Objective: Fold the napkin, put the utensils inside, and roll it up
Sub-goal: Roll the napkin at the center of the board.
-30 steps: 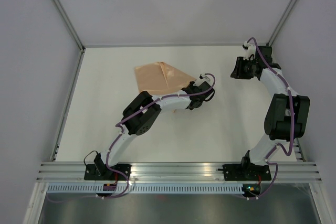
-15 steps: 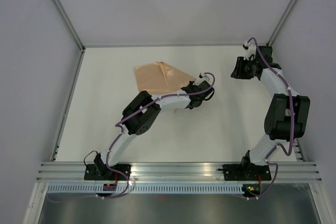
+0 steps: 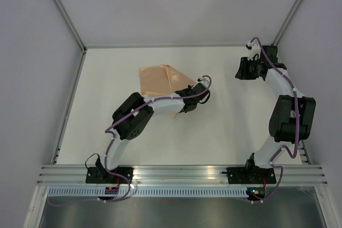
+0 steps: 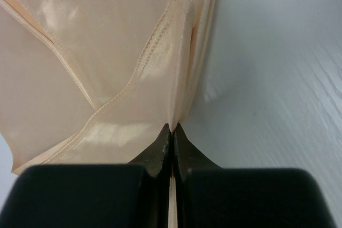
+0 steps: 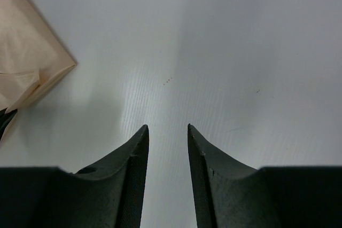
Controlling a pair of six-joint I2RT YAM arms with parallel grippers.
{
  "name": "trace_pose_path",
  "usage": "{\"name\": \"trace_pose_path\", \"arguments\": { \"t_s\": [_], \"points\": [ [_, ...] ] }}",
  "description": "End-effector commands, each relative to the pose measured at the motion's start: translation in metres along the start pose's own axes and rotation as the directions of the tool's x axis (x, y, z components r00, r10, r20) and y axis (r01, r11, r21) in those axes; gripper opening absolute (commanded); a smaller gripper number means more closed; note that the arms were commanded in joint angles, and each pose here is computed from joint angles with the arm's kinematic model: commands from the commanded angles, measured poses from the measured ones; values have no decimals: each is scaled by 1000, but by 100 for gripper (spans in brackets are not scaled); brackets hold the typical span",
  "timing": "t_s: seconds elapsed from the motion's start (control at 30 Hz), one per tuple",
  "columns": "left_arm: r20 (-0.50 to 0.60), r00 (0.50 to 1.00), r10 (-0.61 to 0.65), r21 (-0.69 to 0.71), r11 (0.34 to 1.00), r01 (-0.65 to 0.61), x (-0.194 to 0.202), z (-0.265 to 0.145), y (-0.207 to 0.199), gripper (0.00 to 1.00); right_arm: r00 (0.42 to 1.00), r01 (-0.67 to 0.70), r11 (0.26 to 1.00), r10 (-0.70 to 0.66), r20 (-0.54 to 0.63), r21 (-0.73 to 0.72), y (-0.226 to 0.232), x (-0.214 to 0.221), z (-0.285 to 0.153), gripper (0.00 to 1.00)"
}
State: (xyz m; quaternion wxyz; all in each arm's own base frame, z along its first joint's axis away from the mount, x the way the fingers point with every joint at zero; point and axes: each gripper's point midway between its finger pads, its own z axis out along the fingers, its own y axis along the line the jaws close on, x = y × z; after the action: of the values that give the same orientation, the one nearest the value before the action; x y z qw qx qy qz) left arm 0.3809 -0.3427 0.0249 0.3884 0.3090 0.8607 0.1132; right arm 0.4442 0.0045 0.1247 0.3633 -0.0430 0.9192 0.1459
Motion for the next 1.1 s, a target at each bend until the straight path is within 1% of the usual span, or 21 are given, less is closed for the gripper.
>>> {"name": "trace_pose_path", "arguments": {
  "t_s": [0.0,0.03,0.07,0.13,0.27,0.47,0.5,0.57,0.6,0.67,0.7,0.73,0.77,0.8,0.87,0.9,0.93,0.97,1.0,1.03,1.07],
  "points": [
    [-89,993,76,240,969,-53,48,-9,-40,2,996,77,997,-76,47,-27,3,-21,-8,41],
    [-77,994,73,252,966,-51,45,-14,-39,2,995,88,995,-86,52,-35,4,-22,-8,41],
    [-92,992,86,281,958,-57,56,-16,-43,2,993,108,993,-106,56,-39,5,-23,-9,42],
    [-83,993,84,310,949,-54,58,-20,-47,2,990,132,990,-128,63,-55,8,-23,-11,42],
    [-72,993,90,410,911,-53,68,-39,-56,2,978,197,975,-188,85,-102,17,-18,-15,41],
    [-61,994,91,512,858,-47,81,-62,-66,2,951,303,940,-286,122,-158,30,-4,-21,41],
    [-61,994,91,523,851,-46,83,-64,-67,2,948,312,935,-296,114,-169,32,4,-20,41],
    [-80,992,96,561,827,-35,96,-71,-73,2,919,387,904,-364,150,-179,38,5,-28,41],
    [-74,993,90,566,824,-32,95,-74,-73,2,906,416,889,-388,169,-191,44,10,-33,41],
    [-89,992,94,608,793,-20,106,-81,-81,2,867,491,849,-457,198,-194,51,16,-38,41],
    [-86,992,88,617,787,-16,107,-84,-83,2,860,506,836,-472,193,-211,55,28,-37,42],
    [-99,991,87,626,780,-6,114,-86,-85,2,814,576,789,-529,238,-214,64,27,-46,42],
    [-103,991,89,644,765,-2,117,-90,-89,2,806,590,773,-545,233,-233,68,42,-46,42],
    [-98,992,85,654,757,-1,117,-92,-91,2,786,616,751,-567,246,-237,72,46,-48,42],
    [-111,990,88,678,735,11,126,-99,-96,2,716,695,685,-633,294,-217,86,49,-57,44],
    [-112,990,87,685,728,14,127,-101,-98,2,706,706,670,-645,293,-228,90,61,-57,45],
    [-117,989,90,693,721,16,131,-103,-99,2,671,739,635,-668,323,-223,102,61,-63,45],
    [-119,989,92,707,707,20,133,-107,-101,2,650,758,613,-682,336,-224,108,66,-65,45],
    [-124,988,95,715,699,22,135,-109,-102,2,642,766,600,-690,334,-230,109,76,-64,45],
    [-129,987,99,720,693,25,138,-110,-103,2,601,798,561,-708,370,-221,123,76,-70,46],
    [-129,987,101,730,683,26,139,-113,-105,2,578,815,532,-718,388,-230,133,82,-71,47]
  ]
}}
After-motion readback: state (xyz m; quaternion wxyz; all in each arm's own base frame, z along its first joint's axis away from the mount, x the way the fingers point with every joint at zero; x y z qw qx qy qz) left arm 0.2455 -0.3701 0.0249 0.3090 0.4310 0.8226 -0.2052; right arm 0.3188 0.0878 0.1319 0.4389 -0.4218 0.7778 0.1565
